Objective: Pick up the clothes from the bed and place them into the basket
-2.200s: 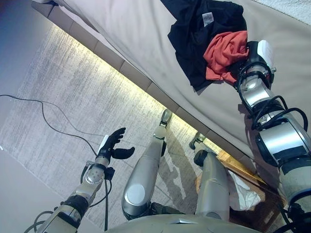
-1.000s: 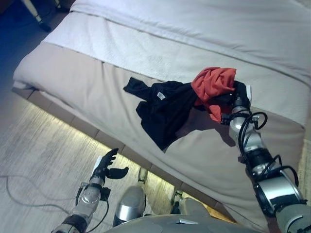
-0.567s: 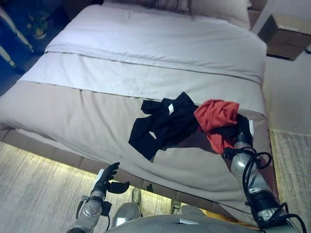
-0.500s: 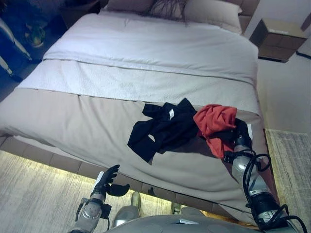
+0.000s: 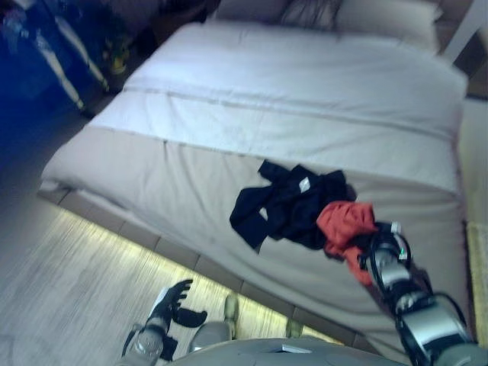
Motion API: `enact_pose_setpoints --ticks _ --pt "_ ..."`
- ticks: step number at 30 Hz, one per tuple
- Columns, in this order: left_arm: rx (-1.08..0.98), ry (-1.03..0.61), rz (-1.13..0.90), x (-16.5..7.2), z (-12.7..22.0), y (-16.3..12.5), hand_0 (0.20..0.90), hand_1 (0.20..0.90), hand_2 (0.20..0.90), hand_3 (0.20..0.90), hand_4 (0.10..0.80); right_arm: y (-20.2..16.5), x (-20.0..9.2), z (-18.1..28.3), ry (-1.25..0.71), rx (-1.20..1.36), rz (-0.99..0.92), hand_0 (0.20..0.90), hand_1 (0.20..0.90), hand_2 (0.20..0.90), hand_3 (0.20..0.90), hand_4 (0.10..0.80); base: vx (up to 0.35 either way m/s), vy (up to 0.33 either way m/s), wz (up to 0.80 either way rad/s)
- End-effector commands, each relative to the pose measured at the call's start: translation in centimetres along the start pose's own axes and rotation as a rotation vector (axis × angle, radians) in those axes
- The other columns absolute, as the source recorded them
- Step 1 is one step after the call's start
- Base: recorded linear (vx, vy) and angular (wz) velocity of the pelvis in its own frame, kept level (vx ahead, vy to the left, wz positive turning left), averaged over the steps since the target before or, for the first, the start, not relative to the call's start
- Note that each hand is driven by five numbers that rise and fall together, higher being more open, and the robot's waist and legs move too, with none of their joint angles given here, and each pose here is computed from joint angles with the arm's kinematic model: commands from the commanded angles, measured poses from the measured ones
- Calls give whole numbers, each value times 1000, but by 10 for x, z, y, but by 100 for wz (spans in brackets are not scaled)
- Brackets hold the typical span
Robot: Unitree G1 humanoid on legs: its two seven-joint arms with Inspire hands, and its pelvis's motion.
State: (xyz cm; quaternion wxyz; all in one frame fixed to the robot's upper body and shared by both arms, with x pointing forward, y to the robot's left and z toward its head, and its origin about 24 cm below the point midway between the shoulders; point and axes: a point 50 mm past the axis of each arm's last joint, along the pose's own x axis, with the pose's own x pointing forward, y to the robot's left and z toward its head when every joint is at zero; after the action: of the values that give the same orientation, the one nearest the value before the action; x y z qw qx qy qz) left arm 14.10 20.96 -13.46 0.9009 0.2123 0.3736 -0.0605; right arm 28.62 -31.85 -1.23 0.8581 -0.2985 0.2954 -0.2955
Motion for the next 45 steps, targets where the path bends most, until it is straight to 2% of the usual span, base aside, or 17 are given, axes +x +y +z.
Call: enact_pose_setpoints --ticks 1,2,7,14,20,27,36,37,38,39,45 --pt "-14 -211 114 19 55 35 900 900 900 900 800 -58 11 108 -276 85 -227 651 651 651 609 509 -110 9 17" --pt "-22 -215 122 18 55 34 900 900 900 900 800 -62 12 112 -272 80 -231 900 900 900 900 800 -53 12 18" --pt "-32 -224 125 13 50 39 900 900 900 900 800 -79 14 121 -308 -15 -275 900 900 900 900 800 -26 27 10" --pt "-35 -249 95 9 49 44 900 900 900 900 800 -89 7 135 -462 -273 -422 900 900 900 900 800 31 31 8" --pt "-40 -255 96 7 50 47 900 900 900 900 800 -71 -8 149 -689 -455 -438 900 900 900 900 800 24 -7 -9" --pt "-48 -232 117 7 46 52 900 900 900 900 800 -41 -23 140 -805 -508 -368 900 900 900 900 800 2 -12 -5" --pt "-27 -233 121 9 51 59 900 900 900 900 800 -22 -19 119 -777 -600 -232 900 900 900 900 800 -30 -30 -2" --pt "-24 -247 122 11 57 62 900 900 900 900 800 -25 -17 124 -771 -608 -238 867 867 867 862 762 -109 -48 1" --pt "-25 -253 124 12 59 64 900 900 900 900 800 -28 -16 128 -778 -608 -255 429 429 429 351 251 -114 -45 2" --pt "-25 -257 126 13 62 65 900 900 900 900 800 -30 -16 133 -785 -603 -272 300 300 300 200 100 -71 -26 2" --pt "-25 -249 137 13 60 66 900 900 900 900 800 -44 -18 150 -792 -455 -356 300 300 300 200 100 -33 -7 2"
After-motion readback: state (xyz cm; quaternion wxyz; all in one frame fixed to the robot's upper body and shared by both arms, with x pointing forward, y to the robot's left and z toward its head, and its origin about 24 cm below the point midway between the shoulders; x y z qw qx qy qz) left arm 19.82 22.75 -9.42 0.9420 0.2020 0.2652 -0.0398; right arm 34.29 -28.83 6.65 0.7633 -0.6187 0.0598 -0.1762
